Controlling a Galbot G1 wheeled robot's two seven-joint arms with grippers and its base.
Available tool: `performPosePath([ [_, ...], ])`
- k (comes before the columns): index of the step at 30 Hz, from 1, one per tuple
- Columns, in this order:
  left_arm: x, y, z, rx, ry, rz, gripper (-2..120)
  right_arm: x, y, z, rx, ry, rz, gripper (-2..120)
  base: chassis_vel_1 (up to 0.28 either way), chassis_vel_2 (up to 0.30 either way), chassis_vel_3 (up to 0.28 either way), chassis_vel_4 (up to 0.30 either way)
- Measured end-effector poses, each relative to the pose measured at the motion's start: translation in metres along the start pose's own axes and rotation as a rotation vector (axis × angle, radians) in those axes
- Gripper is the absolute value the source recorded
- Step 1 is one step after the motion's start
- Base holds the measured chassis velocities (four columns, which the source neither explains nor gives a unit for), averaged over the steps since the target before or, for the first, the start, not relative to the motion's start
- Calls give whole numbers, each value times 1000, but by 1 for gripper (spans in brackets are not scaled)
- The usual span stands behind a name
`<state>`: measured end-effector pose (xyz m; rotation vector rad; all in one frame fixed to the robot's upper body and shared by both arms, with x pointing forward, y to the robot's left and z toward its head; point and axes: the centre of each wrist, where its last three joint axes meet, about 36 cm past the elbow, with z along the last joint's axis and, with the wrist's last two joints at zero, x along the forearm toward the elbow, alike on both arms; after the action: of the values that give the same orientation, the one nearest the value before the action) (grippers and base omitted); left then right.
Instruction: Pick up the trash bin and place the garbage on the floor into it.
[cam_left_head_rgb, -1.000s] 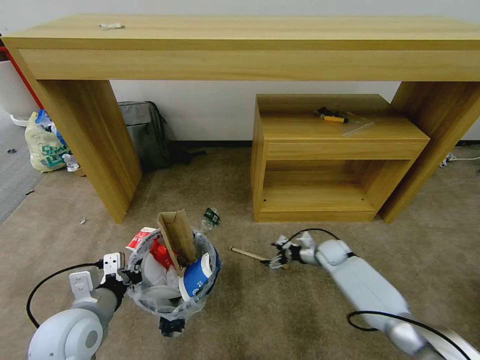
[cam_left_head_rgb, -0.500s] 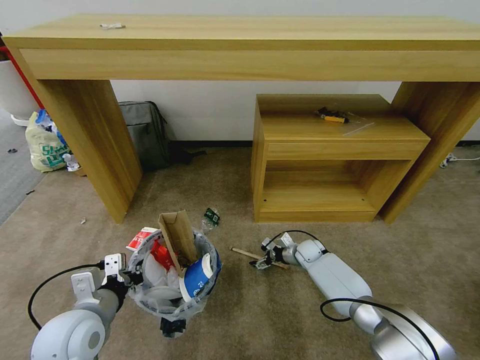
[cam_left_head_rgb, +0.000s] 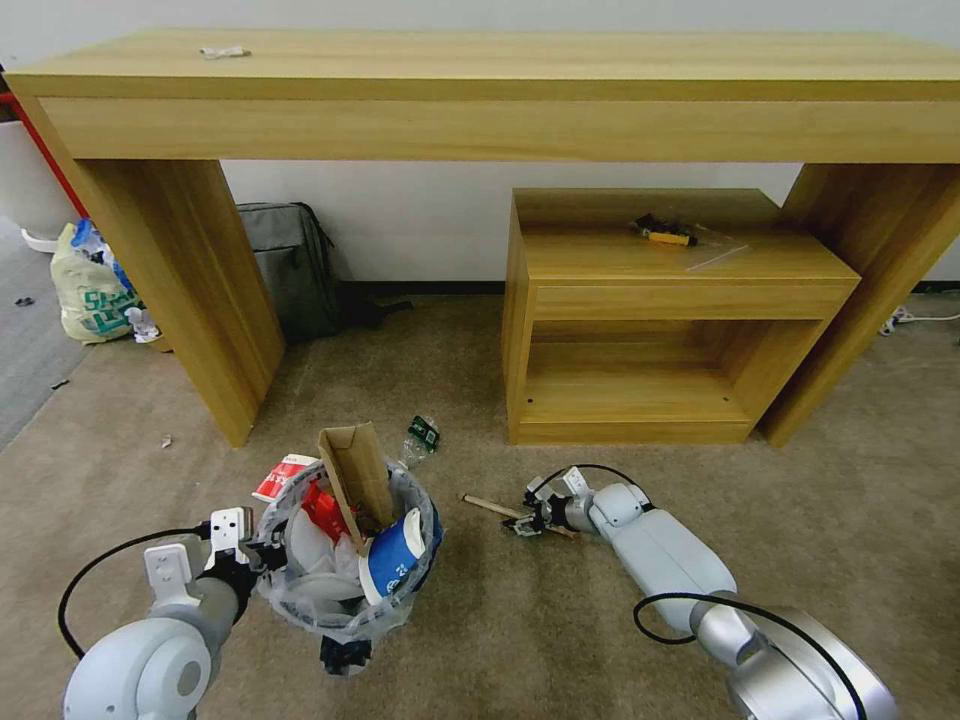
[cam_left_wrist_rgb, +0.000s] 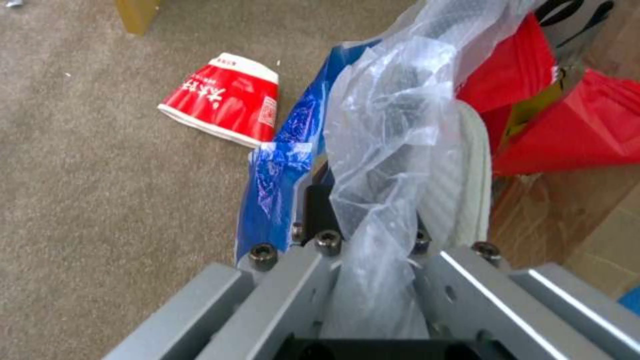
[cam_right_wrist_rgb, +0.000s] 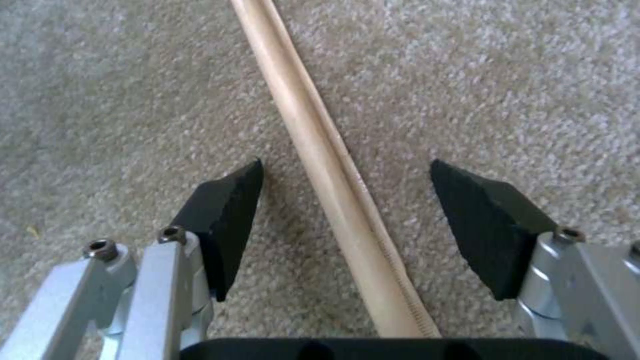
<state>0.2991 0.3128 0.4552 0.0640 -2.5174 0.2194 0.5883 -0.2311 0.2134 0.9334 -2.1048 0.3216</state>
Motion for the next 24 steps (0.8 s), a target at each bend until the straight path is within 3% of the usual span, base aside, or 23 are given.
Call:
performPosePath([
  [6,1,0,0,0,-1,2,0,1,-2,1,-28,2,7,64,0,0,0,0],
  [15,4,-1,-1,-4,-4,5,0,4,-3,8,-56,-4,16,47,0,0,0,0],
  [22,5,-3,-2,-9,-5,10,0,6,2,14,-58,-11,14,19,0,0,0,0],
  [24,5,-3,-2,-9,-5,11,0,6,3,15,-58,-12,15,17,0,0,0,0],
])
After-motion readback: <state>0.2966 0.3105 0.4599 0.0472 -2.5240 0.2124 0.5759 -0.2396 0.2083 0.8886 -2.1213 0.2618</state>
